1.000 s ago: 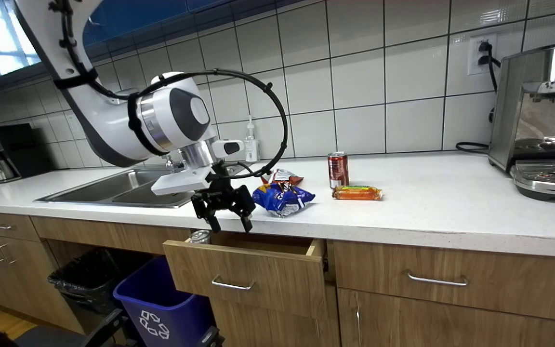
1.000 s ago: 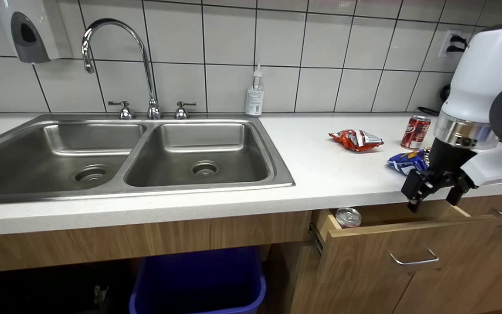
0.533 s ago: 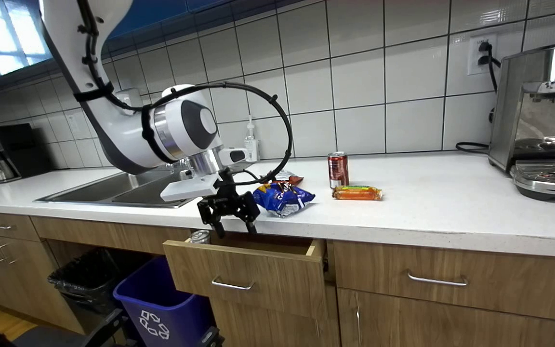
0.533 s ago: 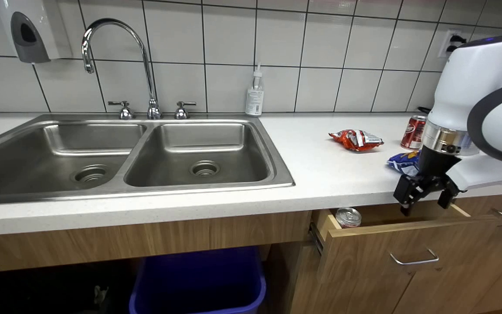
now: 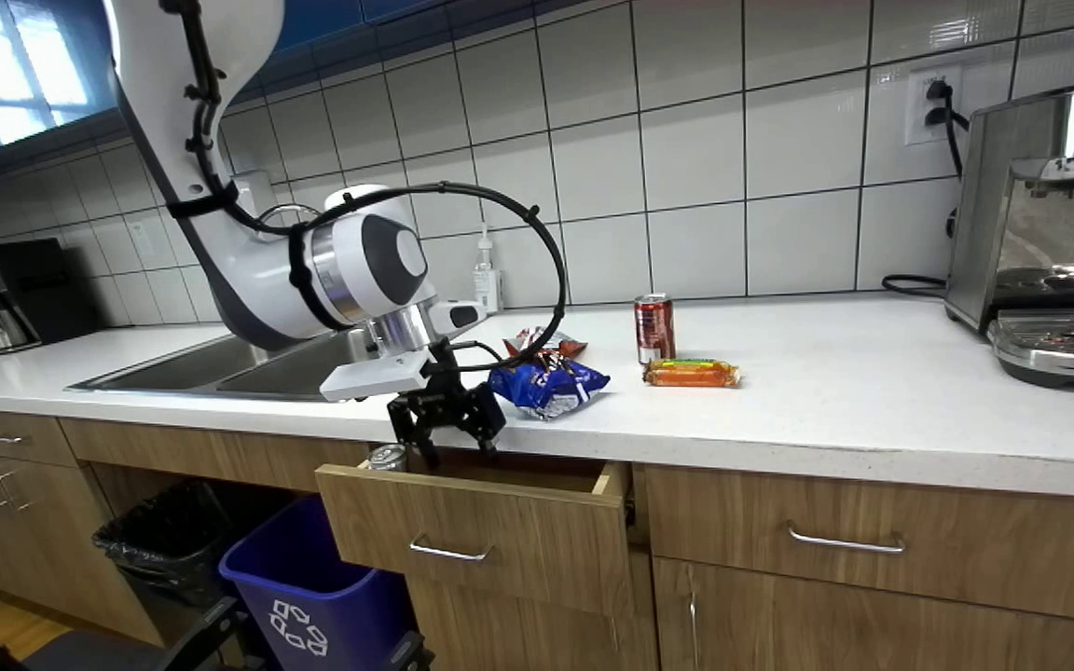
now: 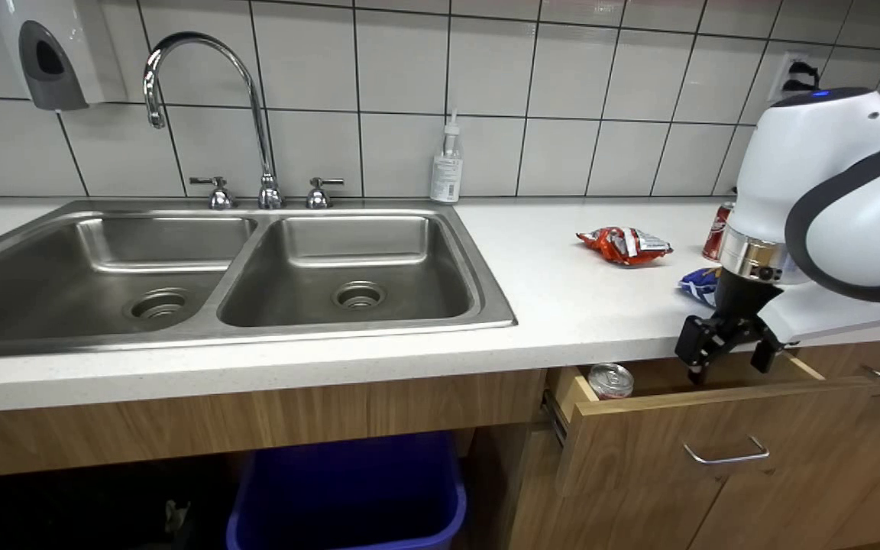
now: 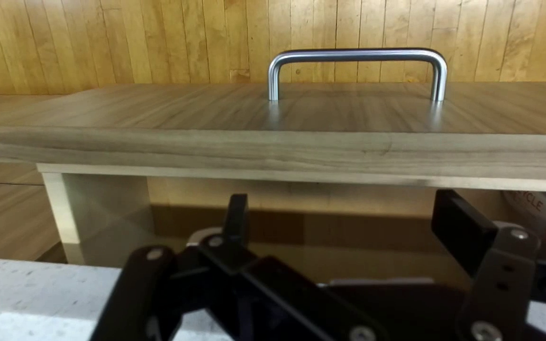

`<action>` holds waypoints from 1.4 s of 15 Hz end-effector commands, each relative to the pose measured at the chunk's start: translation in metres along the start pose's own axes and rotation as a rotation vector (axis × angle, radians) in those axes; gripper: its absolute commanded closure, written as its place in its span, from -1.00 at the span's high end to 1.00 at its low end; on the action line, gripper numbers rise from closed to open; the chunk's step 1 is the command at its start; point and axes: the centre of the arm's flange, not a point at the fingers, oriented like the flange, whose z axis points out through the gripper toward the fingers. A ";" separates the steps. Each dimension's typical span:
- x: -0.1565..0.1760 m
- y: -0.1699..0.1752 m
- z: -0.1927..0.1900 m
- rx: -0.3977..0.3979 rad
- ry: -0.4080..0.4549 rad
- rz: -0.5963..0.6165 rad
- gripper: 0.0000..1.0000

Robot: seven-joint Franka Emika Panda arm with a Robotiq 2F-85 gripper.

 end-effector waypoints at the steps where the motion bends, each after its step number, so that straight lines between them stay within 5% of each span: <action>1: 0.012 0.001 0.007 0.002 0.005 -0.014 1.00; 21: -0.017 0.003 0.019 0.032 -0.068 -0.019 1.00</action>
